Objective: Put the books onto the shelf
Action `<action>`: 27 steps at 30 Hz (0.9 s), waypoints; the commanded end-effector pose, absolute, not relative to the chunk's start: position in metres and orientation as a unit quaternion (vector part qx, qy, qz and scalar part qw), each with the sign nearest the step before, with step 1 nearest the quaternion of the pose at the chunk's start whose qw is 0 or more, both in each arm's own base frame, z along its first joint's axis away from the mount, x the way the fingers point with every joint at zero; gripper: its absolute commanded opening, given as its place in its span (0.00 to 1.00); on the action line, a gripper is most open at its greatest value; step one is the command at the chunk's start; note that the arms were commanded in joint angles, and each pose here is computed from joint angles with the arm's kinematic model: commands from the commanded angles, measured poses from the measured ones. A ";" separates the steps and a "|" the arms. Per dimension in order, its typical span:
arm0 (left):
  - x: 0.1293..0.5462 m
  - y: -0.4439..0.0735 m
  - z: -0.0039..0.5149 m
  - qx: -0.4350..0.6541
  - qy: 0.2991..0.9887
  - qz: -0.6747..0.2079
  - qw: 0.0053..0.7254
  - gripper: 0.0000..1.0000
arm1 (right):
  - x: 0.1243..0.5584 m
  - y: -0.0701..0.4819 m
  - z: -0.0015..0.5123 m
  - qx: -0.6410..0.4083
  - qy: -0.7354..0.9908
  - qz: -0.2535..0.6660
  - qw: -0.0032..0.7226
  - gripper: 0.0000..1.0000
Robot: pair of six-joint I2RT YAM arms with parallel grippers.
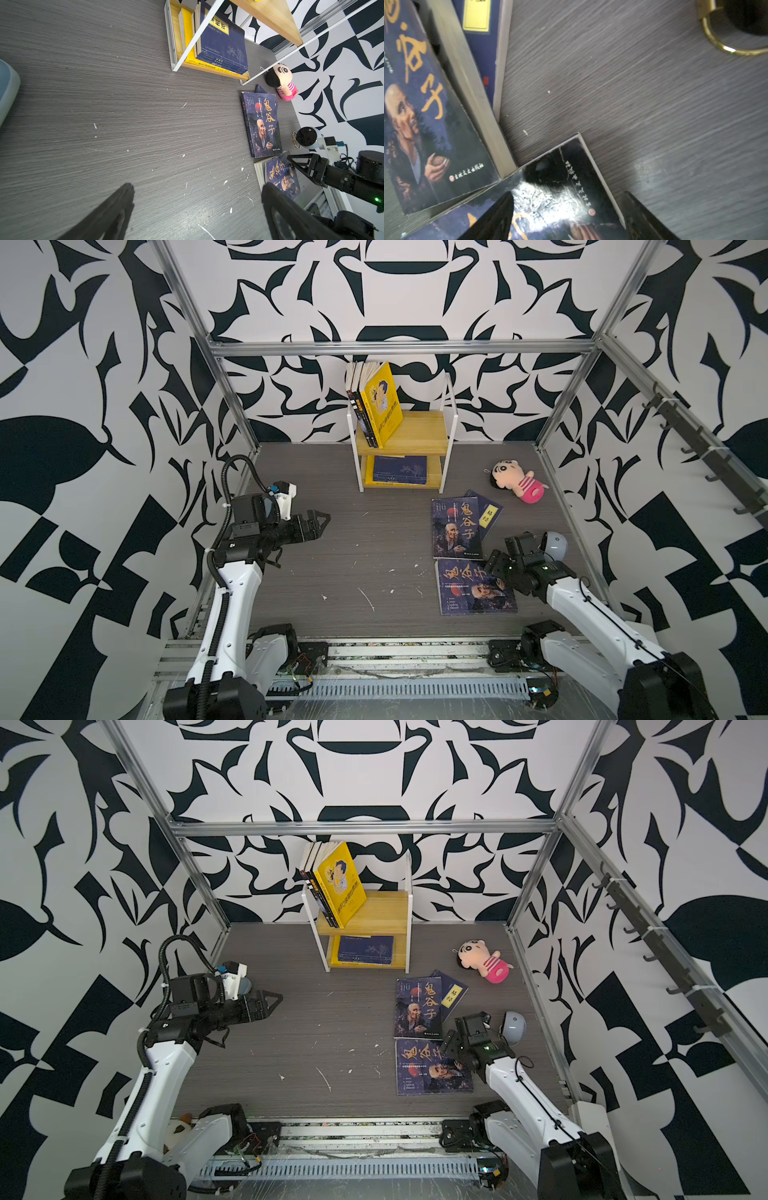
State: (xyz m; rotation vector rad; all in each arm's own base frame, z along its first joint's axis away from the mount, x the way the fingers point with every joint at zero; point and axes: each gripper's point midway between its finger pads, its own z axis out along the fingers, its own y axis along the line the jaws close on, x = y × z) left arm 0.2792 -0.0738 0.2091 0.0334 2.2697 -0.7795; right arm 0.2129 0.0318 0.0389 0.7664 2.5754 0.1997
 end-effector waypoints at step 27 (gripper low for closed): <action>0.277 -0.115 0.185 0.018 0.889 -0.371 0.267 0.91 | 0.184 0.149 0.019 0.265 0.928 0.210 0.156 0.76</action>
